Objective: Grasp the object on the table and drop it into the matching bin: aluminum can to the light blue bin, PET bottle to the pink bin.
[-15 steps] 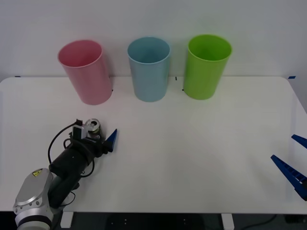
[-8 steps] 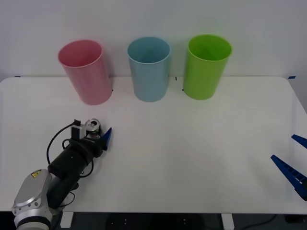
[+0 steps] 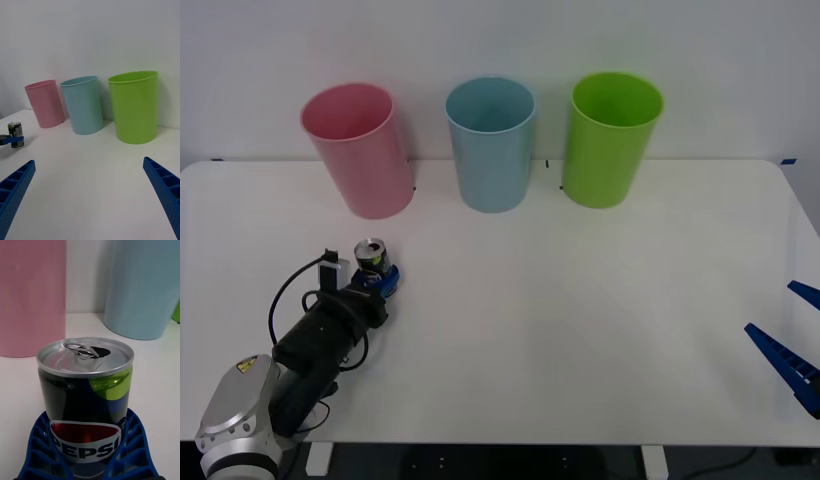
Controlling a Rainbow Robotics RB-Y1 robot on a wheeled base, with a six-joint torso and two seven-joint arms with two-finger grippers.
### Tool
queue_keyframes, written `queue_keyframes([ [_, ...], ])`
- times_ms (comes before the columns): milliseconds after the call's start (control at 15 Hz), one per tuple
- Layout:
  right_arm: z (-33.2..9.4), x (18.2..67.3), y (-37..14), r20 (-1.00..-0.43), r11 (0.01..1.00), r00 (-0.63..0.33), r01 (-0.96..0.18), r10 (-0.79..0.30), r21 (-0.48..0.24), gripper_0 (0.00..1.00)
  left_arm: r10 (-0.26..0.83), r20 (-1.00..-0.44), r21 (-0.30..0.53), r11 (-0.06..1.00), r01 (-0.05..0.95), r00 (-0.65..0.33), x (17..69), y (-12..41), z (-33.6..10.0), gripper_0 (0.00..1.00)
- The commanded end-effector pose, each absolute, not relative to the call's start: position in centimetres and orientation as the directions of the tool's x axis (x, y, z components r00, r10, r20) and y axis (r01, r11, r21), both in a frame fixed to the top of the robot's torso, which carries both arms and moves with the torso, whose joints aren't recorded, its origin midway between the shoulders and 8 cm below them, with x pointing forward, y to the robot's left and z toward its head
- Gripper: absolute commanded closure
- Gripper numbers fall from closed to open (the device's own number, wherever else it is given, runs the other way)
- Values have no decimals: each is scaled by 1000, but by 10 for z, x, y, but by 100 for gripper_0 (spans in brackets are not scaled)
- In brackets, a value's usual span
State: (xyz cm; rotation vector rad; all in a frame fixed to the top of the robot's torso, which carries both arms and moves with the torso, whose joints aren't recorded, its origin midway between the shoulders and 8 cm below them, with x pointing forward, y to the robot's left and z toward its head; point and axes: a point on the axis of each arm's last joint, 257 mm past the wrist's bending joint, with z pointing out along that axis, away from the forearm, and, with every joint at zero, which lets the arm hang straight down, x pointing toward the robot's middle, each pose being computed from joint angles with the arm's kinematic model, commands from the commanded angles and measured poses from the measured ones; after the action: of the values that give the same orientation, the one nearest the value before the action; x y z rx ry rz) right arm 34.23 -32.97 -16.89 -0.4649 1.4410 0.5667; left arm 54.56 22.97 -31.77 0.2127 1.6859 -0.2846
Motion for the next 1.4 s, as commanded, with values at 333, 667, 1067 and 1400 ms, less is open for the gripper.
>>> queue_keyframes([
  [333, -169, 342, -330, -996, 785, 41, -618, 82, 39, 0, -40, -993, -73, 944, 321, -107, 552, 219, -303, 100],
  [667, -169, 342, -330, -996, 785, 41, -618, 82, 39, 0, -99, -995, -92, 925, 368, 0, 561, 196, -245, 100],
  [1067, -169, 342, -330, -996, 785, 41, -618, 82, 39, 0, -160, -982, -109, 914, 391, 99, 571, 193, -182, 100],
  [1400, -169, 342, -330, -996, 785, 41, -618, 82, 39, 0, -214, -968, -131, 873, 469, 129, 584, 183, -134, 100],
])
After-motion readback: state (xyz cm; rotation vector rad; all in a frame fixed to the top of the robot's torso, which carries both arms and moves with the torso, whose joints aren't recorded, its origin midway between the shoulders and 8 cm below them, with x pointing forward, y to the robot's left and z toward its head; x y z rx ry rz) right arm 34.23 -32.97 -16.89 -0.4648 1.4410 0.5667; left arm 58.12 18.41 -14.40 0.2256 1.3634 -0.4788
